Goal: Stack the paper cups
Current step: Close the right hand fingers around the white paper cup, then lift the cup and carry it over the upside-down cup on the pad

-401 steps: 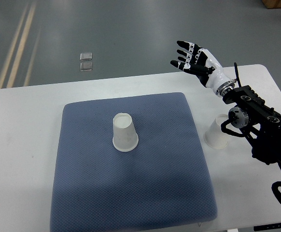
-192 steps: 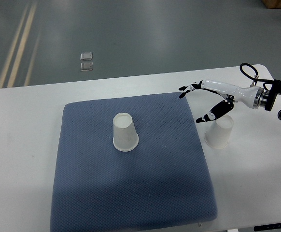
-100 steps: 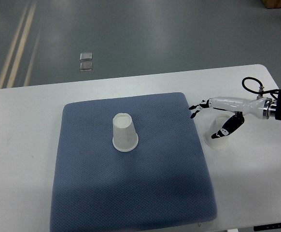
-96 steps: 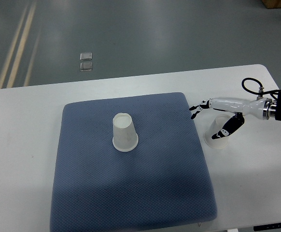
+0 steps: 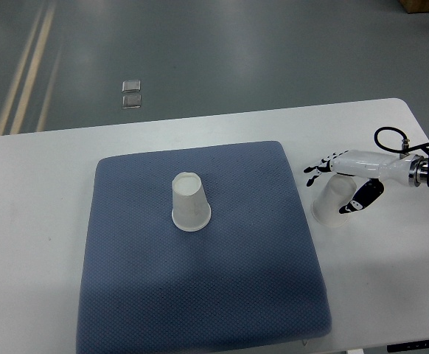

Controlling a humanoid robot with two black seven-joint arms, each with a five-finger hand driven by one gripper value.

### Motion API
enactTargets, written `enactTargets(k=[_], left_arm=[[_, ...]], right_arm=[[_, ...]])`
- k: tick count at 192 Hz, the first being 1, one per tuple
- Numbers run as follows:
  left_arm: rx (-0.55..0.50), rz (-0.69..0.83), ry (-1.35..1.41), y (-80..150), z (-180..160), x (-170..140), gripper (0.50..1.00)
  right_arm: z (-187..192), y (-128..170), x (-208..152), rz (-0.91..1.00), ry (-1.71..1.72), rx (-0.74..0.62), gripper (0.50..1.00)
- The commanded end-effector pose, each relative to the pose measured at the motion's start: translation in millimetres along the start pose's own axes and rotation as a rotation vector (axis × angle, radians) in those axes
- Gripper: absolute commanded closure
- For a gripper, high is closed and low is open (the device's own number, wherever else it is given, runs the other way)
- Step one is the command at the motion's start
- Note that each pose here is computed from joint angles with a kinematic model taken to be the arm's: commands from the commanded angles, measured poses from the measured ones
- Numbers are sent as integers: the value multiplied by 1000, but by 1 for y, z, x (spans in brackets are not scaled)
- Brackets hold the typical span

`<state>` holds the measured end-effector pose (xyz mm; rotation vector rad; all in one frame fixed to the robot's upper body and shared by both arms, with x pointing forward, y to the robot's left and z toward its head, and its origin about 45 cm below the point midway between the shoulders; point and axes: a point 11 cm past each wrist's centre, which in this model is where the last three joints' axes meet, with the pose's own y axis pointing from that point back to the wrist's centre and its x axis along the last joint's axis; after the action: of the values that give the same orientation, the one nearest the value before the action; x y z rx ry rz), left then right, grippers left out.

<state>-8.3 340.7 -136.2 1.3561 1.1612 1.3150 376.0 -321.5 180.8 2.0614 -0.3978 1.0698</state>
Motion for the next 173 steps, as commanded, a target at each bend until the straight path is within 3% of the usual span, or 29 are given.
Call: enactTargets(k=[1, 78, 120, 147, 160, 173], left_arm=[[0, 0, 0, 0, 0, 0, 500], [0, 0, 0, 0, 0, 0, 500], [1, 1, 0, 0, 0, 0, 500], [1, 1, 0, 0, 0, 0, 500], [1, 0, 0, 0, 0, 0, 500], [1, 1, 0, 0, 0, 0, 500]], right_arm=[[5, 4, 1, -6, 17, -18, 581], [14, 8, -1, -12, 45, -51, 599], [15, 8, -2, -14, 45, -54, 713], [17, 9, -1, -12, 48, -59, 810], [17, 9, 0, -11, 49, -59, 879], [17, 10, 1, -6, 51, -61, 908]])
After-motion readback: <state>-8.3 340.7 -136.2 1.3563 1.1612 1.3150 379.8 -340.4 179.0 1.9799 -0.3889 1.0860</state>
